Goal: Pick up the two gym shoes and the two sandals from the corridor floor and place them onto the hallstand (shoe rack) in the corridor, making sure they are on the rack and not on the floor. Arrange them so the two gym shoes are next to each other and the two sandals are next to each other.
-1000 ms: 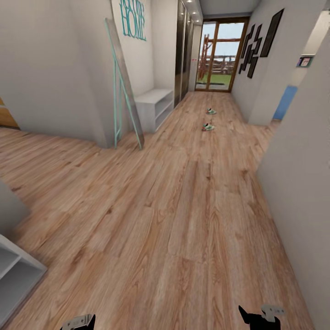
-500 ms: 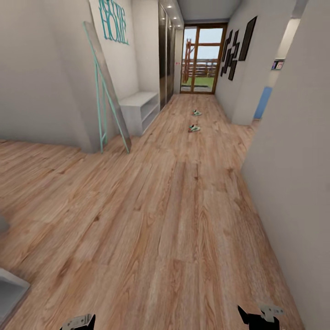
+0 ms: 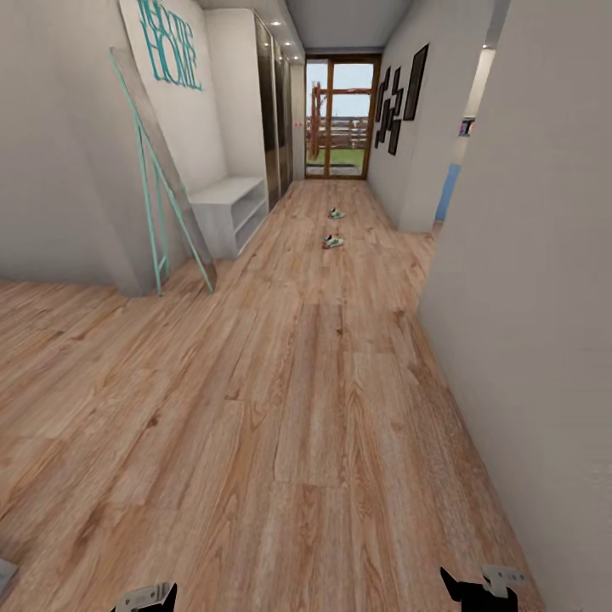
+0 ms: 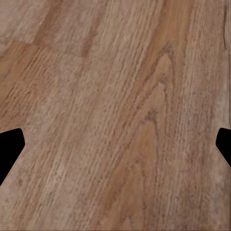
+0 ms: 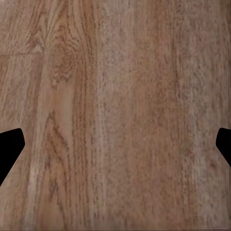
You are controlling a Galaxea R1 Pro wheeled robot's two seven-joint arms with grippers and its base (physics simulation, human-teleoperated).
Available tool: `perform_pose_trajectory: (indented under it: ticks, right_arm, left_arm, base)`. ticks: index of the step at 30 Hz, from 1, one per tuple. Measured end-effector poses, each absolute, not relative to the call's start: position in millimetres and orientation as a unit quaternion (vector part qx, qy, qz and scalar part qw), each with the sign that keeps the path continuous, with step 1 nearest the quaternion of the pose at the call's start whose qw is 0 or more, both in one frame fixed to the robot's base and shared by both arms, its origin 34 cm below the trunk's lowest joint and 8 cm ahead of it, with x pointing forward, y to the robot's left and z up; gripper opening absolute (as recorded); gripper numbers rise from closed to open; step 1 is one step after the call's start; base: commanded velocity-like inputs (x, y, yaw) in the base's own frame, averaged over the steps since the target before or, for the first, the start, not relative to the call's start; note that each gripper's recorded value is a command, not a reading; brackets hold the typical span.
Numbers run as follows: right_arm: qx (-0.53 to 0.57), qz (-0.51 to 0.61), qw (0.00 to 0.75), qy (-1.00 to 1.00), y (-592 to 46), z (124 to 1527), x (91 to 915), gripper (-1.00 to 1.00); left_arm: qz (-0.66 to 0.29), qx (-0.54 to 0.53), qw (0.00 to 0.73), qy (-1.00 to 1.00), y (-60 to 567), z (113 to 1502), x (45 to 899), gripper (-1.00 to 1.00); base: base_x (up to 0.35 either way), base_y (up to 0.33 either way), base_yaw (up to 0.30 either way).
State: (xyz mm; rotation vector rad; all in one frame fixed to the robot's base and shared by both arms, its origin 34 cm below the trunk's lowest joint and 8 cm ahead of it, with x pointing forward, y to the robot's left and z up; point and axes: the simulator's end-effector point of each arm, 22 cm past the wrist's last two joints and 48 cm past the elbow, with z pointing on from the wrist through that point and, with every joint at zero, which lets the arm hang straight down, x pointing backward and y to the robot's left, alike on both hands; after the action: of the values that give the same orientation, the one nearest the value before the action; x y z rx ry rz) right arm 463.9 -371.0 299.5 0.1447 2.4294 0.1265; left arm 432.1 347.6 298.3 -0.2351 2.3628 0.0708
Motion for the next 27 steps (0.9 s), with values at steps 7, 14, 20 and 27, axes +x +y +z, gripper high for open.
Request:
perform_pose_trajectory:
  ticks: [7,14,20,27]
  right_arm:
    - [0.055,0.049,0.35,0.934,-370.9,303.2,467.3,1.0]
    - [0.055,0.05,0.355,0.932,-370.2,306.8,470.6,1.0]
    - [0.055,0.051,0.36,0.93,-369.6,310.3,473.7,1.0]
    - [0.054,0.051,0.365,0.928,-369.5,314.2,476.9,1.0]
  left_arm:
    - [0.027,-0.092,0.378,0.921,347.7,301.5,435.3,1.0]
    - [0.027,-0.092,0.383,0.919,347.7,304.9,438.6,1.0]
    - [0.026,-0.092,0.388,0.917,347.7,308.1,441.6,1.0]
    - [0.026,-0.092,0.393,0.915,347.7,311.7,445.0,1.0]
  base:
    - [0.0,0.0,-0.152]
    - [0.0,0.0,-0.064]
    - [0.0,0.0,-0.011]
    - [0.0,0.0,-0.002]
